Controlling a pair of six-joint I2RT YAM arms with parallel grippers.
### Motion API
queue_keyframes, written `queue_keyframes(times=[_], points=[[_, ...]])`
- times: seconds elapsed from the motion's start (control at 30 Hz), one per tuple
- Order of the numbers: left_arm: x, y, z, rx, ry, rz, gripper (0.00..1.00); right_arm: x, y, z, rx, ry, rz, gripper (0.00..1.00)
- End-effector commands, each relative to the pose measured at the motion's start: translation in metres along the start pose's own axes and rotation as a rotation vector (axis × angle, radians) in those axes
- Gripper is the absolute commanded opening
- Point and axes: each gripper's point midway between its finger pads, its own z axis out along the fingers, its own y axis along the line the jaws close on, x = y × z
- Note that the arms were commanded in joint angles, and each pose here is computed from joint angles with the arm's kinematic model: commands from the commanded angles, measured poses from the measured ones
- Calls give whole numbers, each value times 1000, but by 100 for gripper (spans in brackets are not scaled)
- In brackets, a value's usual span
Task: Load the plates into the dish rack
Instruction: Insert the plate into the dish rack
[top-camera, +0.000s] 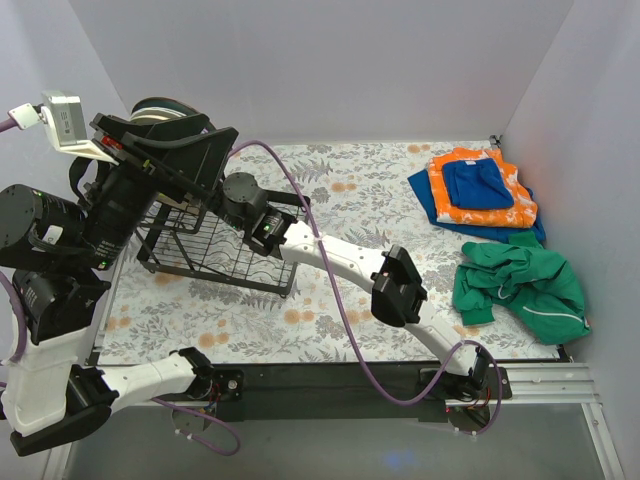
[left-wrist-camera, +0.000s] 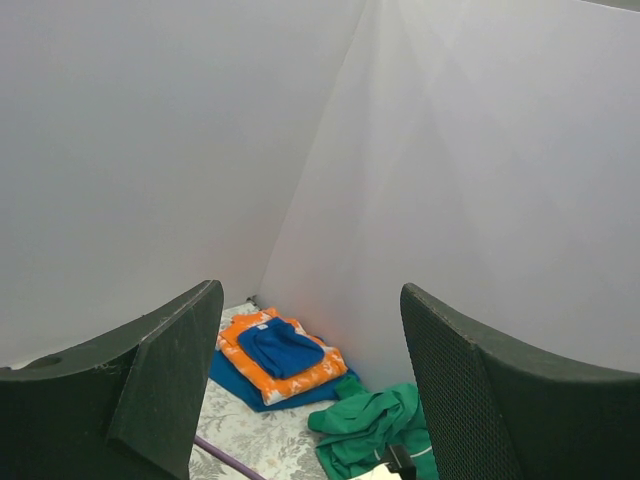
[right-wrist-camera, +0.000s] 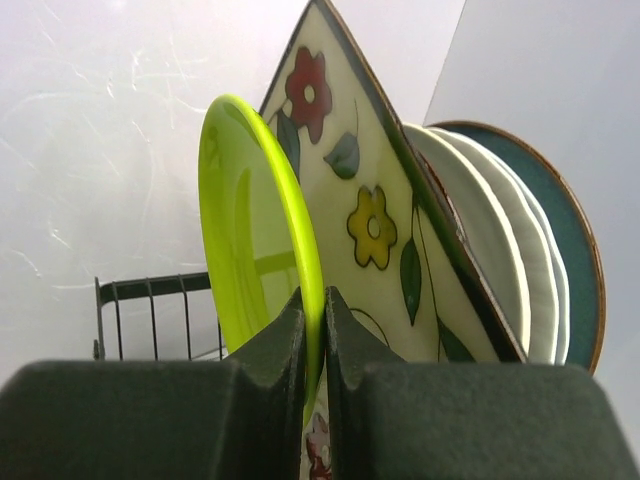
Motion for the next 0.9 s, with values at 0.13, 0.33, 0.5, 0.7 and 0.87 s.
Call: queue_keyframes(times=[0.13,0.33,0.5,0.7,0.87], points=[[-1,0,1,-2,-11,-12,70,-6,-12,0,57,-58,-22,1],[-2,0,1,-2,-15,-10,70,5,-7,-2,43,-35,-19,1],[0,1,2,-5,-12,-8,70,12,-4,-4,34,-19,-16,1],[-1,2,1,-7,-15,-8,70,20,-2,-5,26,-5,-21,11],[-2,1,1,-5,-17,-7,70,14,-5,-4,31,-16,-23,32]])
